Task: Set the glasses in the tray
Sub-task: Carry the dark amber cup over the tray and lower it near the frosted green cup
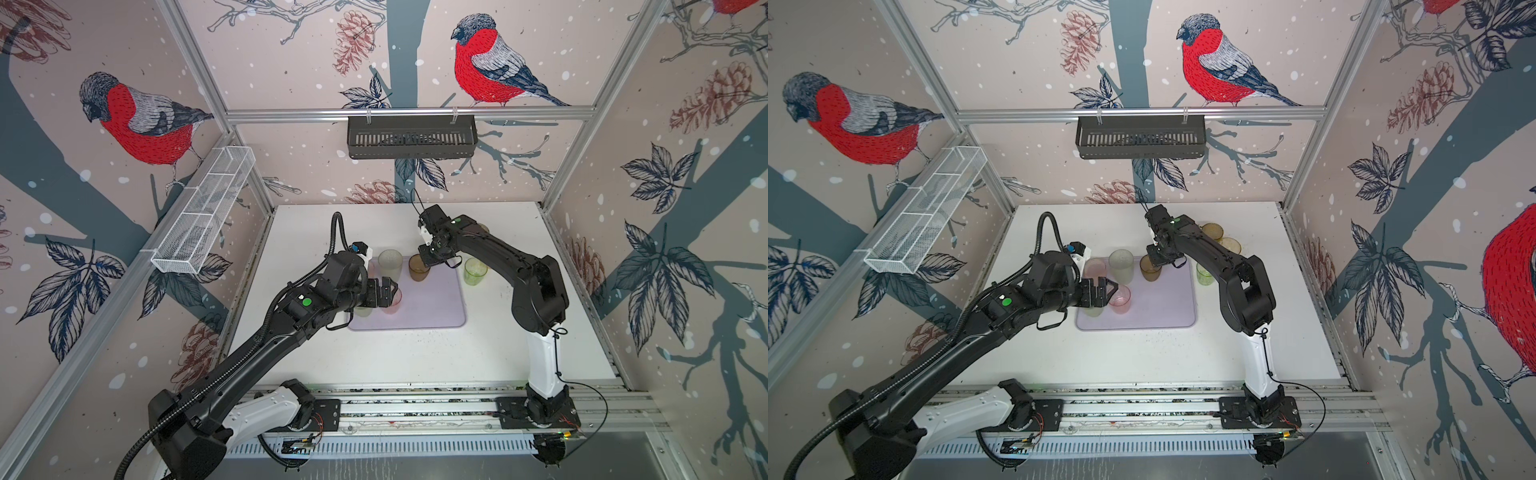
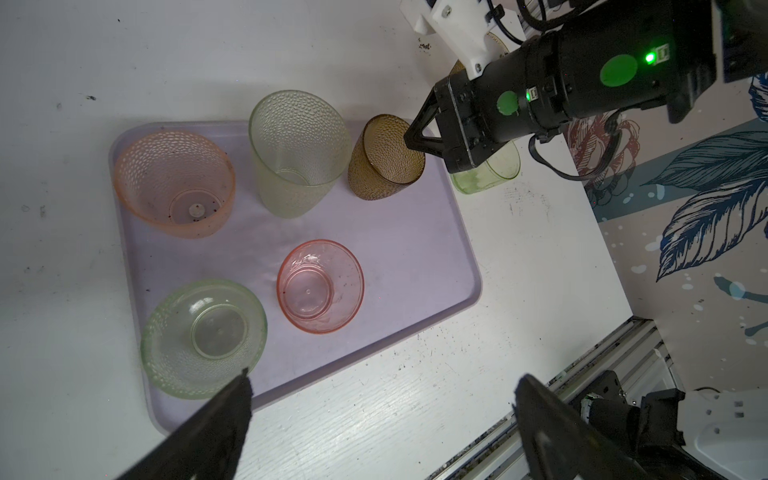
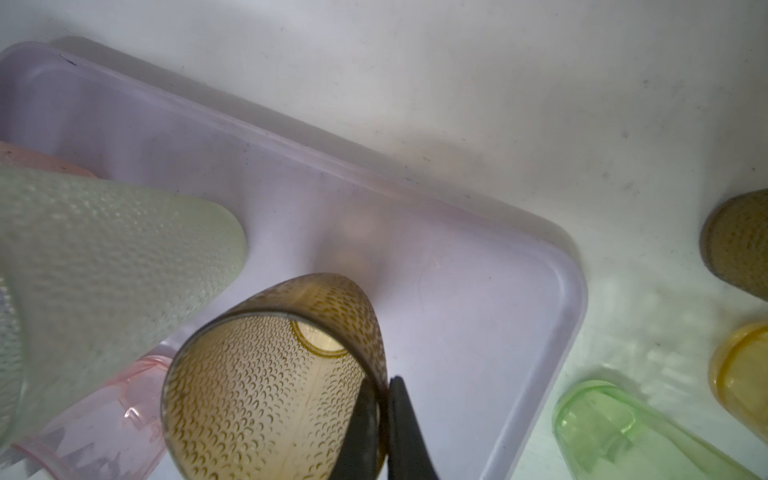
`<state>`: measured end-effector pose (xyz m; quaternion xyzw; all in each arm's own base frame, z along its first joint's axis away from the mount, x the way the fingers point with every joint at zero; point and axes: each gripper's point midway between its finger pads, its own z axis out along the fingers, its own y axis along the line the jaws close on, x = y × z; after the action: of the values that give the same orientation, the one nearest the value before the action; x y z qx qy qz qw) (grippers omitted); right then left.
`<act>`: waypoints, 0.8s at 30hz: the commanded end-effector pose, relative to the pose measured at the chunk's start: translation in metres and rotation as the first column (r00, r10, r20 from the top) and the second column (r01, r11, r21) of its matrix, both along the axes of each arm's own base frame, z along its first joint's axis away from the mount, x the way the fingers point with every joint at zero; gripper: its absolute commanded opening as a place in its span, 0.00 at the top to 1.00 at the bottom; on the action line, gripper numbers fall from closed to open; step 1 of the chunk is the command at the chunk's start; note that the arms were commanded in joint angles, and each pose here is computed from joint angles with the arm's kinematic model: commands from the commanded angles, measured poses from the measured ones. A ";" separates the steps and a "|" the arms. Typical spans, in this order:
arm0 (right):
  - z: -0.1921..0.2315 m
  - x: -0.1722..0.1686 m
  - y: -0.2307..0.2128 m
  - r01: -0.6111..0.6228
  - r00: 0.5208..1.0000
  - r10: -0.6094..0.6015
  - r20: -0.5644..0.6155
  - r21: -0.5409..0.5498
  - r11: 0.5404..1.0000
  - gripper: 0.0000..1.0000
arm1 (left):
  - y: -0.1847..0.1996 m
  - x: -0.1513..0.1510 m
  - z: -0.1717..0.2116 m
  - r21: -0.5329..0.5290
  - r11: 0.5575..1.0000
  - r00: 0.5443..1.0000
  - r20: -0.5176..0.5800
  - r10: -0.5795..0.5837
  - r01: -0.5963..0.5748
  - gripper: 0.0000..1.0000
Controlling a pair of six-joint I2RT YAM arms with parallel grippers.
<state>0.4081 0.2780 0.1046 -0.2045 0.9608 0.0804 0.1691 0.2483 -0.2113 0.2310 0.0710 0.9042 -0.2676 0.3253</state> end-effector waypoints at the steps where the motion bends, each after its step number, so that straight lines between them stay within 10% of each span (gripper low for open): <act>1: 0.000 0.002 0.002 -0.016 1.000 0.016 -0.001 -0.006 1.000 0.98 | -0.001 0.003 0.006 -0.021 1.000 1.000 0.019 0.012 -0.011 0.02; 24: -0.015 0.002 0.008 -0.013 1.000 0.012 -0.028 -0.026 1.000 0.98 | -0.003 0.004 0.004 -0.007 1.000 1.000 0.016 -0.002 0.002 0.02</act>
<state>0.4116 0.2873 0.0908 -0.2158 0.9611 0.0750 0.1555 0.2497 -0.2118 0.2300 0.0679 0.9054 -0.2662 0.3237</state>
